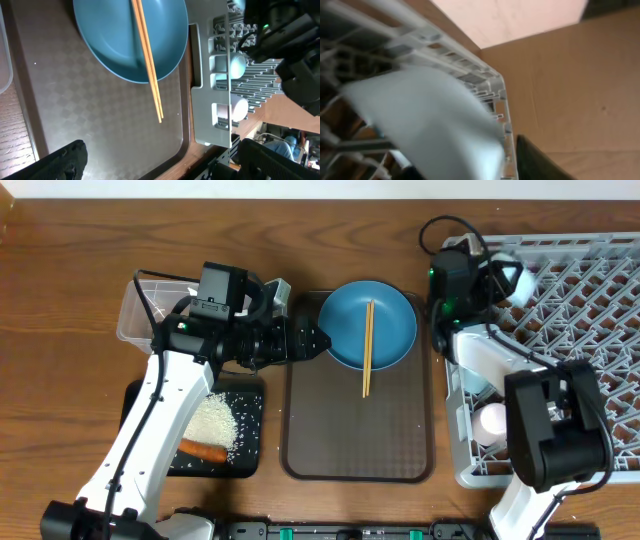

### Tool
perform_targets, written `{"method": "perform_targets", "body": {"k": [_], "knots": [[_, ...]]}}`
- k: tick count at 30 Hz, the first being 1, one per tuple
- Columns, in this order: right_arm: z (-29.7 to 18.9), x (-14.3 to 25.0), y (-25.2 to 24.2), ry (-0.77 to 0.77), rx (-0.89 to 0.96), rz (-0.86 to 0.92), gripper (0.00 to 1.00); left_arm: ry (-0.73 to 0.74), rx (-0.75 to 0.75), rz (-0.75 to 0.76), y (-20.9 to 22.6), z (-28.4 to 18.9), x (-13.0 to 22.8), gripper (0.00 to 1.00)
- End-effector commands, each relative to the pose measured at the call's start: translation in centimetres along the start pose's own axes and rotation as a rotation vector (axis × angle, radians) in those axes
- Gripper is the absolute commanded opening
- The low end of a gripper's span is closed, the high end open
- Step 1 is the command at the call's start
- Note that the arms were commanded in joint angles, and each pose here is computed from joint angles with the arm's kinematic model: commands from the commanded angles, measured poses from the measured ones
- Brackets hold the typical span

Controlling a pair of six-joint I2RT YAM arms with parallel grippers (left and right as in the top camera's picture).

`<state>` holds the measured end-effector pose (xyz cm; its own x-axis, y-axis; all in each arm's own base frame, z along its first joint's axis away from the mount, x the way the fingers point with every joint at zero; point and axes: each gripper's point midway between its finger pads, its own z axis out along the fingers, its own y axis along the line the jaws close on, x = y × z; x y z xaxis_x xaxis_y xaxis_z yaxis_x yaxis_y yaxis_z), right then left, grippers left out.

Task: Sort waste into correct bins and load items into the dishwasher rack
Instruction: 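Move the right gripper left to the chopsticks on the blue plate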

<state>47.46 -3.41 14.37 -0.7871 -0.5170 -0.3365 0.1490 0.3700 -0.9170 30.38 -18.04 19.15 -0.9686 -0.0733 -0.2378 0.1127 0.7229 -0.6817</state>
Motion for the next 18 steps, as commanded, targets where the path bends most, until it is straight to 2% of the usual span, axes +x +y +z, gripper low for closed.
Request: {"method": "perform_targets", "body": {"k": [1, 4, 8, 18], "knots": [[-0.4, 0.5, 0.7, 0.022, 0.020, -0.018, 0.66, -0.016, -0.005, 0.017, -0.1, -0.4, -0.2, 0.98], [-1.0, 0.6, 0.3, 0.042, 0.054, -0.021, 0.82, -0.016, -0.005, 0.017, -0.1, -0.4, -0.2, 0.98], [-2.1, 0.9, -0.3, 0.074, 0.110, -0.032, 0.94, -0.016, -0.005, 0.017, -0.1, -0.4, -0.2, 0.98], [-5.3, -1.8, 0.2, -0.006, 0.107, -0.164, 0.98, -0.016, -0.005, 0.017, -0.1, -0.4, -0.2, 0.98]]}}
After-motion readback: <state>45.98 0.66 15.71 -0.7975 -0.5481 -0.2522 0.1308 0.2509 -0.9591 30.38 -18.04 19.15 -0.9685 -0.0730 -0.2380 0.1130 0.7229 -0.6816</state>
